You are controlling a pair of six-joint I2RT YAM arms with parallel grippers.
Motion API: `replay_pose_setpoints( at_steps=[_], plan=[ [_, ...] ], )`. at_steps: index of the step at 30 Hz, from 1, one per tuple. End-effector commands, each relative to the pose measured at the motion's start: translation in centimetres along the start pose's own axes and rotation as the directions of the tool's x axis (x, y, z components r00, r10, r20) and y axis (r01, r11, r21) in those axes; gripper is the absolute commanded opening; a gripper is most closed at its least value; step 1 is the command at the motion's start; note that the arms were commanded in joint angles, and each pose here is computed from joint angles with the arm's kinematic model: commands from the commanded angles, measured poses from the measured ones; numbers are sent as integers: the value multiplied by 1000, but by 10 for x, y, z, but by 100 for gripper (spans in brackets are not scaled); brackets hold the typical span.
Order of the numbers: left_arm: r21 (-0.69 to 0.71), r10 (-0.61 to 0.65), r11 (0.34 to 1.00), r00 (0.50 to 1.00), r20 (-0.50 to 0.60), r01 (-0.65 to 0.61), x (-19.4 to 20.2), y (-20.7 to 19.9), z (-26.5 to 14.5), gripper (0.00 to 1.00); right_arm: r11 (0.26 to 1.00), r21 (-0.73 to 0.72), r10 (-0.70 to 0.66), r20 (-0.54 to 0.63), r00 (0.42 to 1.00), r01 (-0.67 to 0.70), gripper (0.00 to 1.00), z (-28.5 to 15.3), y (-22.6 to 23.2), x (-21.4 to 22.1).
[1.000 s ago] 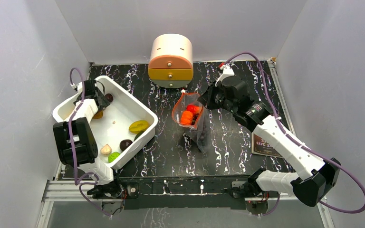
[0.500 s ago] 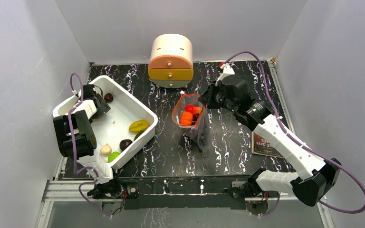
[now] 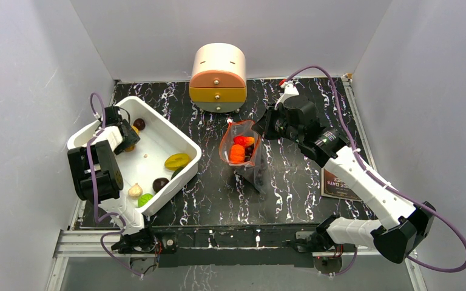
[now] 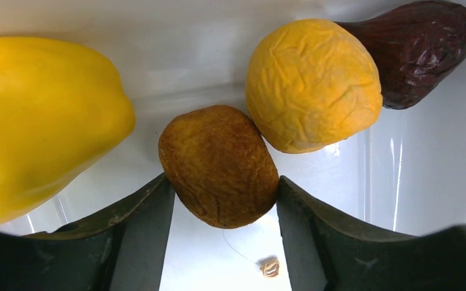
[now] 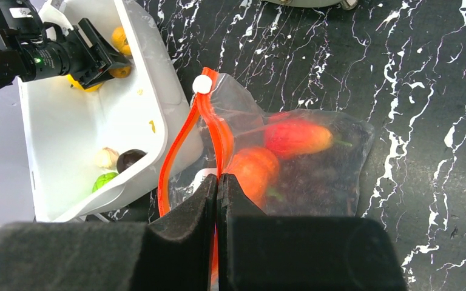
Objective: Place the food in the zip-top bag and seal the zipper
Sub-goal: Pick up the fake fruit from the bin.
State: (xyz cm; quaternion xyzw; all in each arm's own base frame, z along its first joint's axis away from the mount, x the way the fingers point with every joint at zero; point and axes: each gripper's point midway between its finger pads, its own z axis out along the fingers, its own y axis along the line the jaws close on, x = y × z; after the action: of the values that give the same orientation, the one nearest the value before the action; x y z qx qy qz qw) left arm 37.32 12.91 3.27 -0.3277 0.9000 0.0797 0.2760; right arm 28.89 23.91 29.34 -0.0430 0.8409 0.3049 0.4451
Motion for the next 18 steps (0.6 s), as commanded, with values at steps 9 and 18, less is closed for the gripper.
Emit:
replay_pose_setpoints(
  at_steps=[9,18],
  plan=[
    [210,-20,978,1000,-2,20,-3,-26,-54,43,996,-84,12,102,995,-3,0,-12,26,-34],
    [355,-26,934,1000,-15,30,5,-43,-100,41,996,-91,15,100,995,-6,0,-13,25,-30]
  ],
)
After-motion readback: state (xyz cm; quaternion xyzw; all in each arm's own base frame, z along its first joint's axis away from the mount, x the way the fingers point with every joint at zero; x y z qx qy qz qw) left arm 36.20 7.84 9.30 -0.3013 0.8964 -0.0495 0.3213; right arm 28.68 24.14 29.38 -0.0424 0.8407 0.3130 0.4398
